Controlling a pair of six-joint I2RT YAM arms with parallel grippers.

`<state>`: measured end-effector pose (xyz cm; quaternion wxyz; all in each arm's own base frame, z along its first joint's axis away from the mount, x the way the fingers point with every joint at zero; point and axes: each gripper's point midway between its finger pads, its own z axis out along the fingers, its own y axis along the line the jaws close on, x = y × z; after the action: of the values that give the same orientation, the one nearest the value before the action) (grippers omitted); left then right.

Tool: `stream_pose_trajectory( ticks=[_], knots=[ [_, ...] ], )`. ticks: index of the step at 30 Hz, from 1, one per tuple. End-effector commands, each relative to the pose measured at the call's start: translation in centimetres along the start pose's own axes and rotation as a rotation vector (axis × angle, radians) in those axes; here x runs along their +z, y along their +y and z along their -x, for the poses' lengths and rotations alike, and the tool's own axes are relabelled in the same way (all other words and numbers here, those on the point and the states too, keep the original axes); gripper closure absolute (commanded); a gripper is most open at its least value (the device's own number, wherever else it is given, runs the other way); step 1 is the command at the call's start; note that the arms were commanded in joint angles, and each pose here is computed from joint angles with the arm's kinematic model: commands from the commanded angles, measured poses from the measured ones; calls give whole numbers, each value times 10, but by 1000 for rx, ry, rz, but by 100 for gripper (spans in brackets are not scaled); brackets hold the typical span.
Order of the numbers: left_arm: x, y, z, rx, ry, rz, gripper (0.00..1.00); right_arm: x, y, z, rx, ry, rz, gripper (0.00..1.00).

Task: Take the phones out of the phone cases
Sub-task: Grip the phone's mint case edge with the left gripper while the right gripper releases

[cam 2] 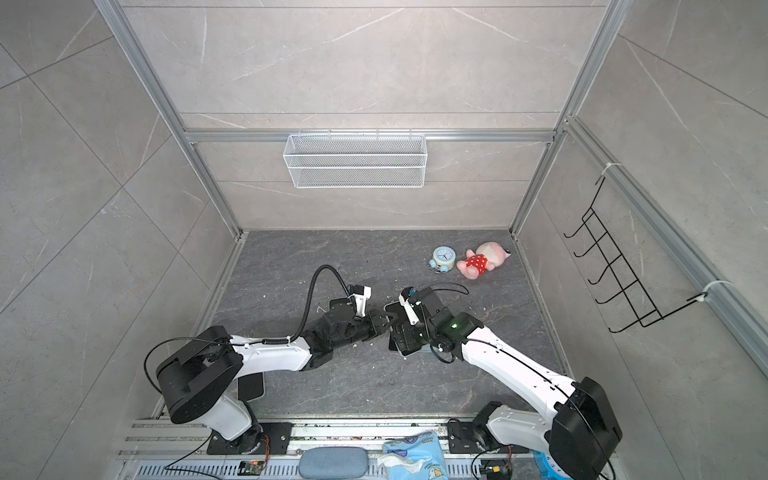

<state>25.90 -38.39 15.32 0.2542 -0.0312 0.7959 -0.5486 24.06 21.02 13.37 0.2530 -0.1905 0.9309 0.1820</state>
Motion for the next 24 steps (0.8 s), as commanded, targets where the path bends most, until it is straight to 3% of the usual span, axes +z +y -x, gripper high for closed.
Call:
stream_pose_trajectory(
  ticks=[1, 3, 9, 13, 24],
  knots=[
    [3, 9, 5, -18, -27, 20, 98, -9, 16, 23, -6, -84, 64, 66],
    [0, 10, 6, -32, -41, 18, 100, -11, 16, 23, 9, -91, 68, 61],
    [-15, 3, 15, -45, -99, -6, 100, -31, 26, 29, 105, -185, 146, 26],
    [-31, -2, 27, -63, -168, -26, 100, -58, 32, 36, 194, -279, 207, 13],
    [-72, -39, 61, -134, -335, -202, 100, -109, 47, 37, 413, -391, 396, 6]
  ],
)
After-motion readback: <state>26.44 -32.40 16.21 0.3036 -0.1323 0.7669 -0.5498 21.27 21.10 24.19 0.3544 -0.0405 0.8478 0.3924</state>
